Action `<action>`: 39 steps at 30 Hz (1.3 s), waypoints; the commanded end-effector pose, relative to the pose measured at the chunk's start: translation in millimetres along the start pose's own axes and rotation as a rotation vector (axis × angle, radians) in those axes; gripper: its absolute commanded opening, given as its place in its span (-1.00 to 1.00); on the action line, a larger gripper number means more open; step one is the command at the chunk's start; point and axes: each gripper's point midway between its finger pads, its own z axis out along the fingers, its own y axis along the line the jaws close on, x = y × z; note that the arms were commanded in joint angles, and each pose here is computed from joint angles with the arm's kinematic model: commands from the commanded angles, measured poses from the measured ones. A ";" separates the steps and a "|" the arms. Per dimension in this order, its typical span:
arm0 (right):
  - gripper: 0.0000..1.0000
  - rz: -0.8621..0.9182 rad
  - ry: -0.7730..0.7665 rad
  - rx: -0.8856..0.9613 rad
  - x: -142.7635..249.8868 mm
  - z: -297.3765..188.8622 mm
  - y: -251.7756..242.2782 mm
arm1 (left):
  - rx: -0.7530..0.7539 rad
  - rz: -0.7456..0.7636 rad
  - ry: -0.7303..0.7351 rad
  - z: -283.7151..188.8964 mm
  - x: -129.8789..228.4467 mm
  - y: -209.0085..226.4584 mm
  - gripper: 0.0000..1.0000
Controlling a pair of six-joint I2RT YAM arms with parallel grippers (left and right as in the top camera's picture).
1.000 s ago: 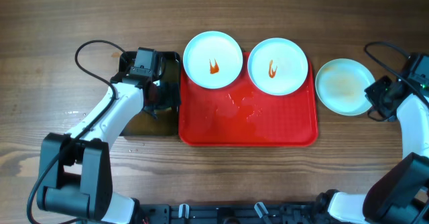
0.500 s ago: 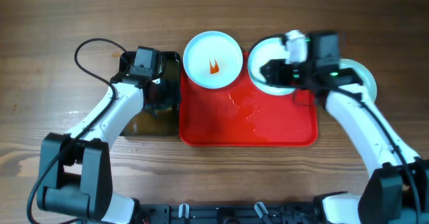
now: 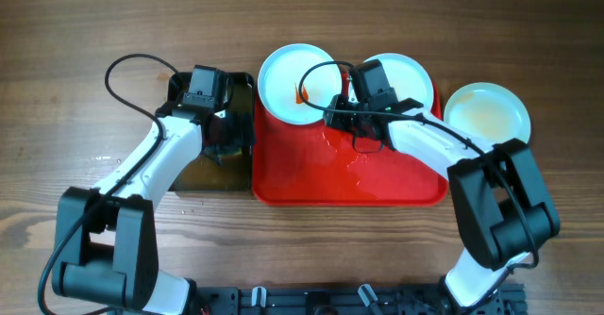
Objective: Clean dirty plates on tray and stack at the side
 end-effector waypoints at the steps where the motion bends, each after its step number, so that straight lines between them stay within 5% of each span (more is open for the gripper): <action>1: -0.26 0.057 -0.006 0.019 -1.6 11.7 -4.1 | 0.023 -0.003 -0.007 -3.8 -0.5 -2.9 1.00; 7: -0.91 0.088 0.078 0.041 17.8 15.8 -12.4 | 0.023 -0.002 -0.007 -3.8 -0.5 -2.9 1.00; 17: -0.91 -0.042 0.211 0.283 53.9 -41.6 -53.6 | 0.028 -0.002 -0.019 -3.5 -3.6 -4.0 1.00; 31: -0.91 -0.106 0.225 0.288 55.1 -42.8 -55.8 | 0.000 -0.003 -0.011 26.5 -7.2 -1.1 0.91; 37: -0.92 -0.109 0.227 0.288 55.4 -42.9 -56.0 | -0.002 -0.002 -0.005 45.3 -8.1 -1.5 0.48; 39: -0.91 -0.109 0.229 0.289 55.8 -43.1 -56.2 | 0.011 -0.002 -0.043 46.6 -17.4 -5.0 -0.09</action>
